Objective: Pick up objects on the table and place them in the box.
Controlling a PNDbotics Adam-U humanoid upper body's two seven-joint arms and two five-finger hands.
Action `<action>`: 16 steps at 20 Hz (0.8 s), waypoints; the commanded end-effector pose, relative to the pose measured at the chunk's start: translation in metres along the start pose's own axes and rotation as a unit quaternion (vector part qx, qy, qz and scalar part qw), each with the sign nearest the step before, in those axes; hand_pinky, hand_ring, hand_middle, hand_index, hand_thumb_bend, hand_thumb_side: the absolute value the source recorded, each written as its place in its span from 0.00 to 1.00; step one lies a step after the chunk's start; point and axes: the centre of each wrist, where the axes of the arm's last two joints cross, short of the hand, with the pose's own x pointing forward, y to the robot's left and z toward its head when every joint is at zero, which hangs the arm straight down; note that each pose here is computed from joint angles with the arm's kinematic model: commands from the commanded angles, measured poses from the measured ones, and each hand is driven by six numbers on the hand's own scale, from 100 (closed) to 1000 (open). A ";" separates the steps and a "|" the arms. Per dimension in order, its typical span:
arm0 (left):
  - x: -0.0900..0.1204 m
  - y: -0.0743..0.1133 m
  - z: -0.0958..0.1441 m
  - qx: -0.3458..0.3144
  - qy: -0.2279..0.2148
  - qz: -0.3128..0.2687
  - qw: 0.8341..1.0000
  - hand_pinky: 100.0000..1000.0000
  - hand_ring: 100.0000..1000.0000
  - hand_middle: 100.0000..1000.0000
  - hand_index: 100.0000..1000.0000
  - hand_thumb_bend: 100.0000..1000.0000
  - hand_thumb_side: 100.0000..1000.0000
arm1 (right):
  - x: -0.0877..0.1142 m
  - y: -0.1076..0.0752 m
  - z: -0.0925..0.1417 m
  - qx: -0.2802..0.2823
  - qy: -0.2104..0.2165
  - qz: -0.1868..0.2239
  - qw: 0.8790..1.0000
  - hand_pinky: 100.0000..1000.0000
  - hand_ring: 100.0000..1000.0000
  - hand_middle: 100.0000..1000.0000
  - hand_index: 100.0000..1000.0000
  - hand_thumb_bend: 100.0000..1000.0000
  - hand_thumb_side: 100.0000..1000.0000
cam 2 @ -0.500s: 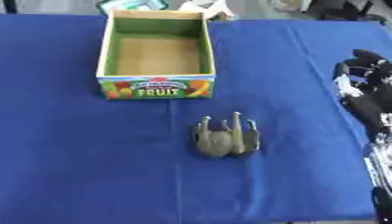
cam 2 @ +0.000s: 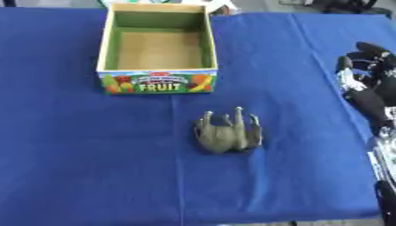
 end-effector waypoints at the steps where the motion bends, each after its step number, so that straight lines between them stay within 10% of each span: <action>1: 0.008 0.002 -0.002 0.001 -0.014 0.000 1.000 0.42 0.55 0.52 0.62 0.44 0.63 | 0.011 -0.008 -0.008 0.004 -0.021 0.015 1.000 0.52 0.65 0.61 0.78 0.14 0.19; 16: 0.008 0.001 -0.003 -0.007 -0.016 0.000 1.000 0.42 0.55 0.52 0.62 0.44 0.63 | 0.042 -0.022 -0.035 0.164 -0.086 0.155 0.970 0.62 0.78 0.74 0.84 0.37 0.25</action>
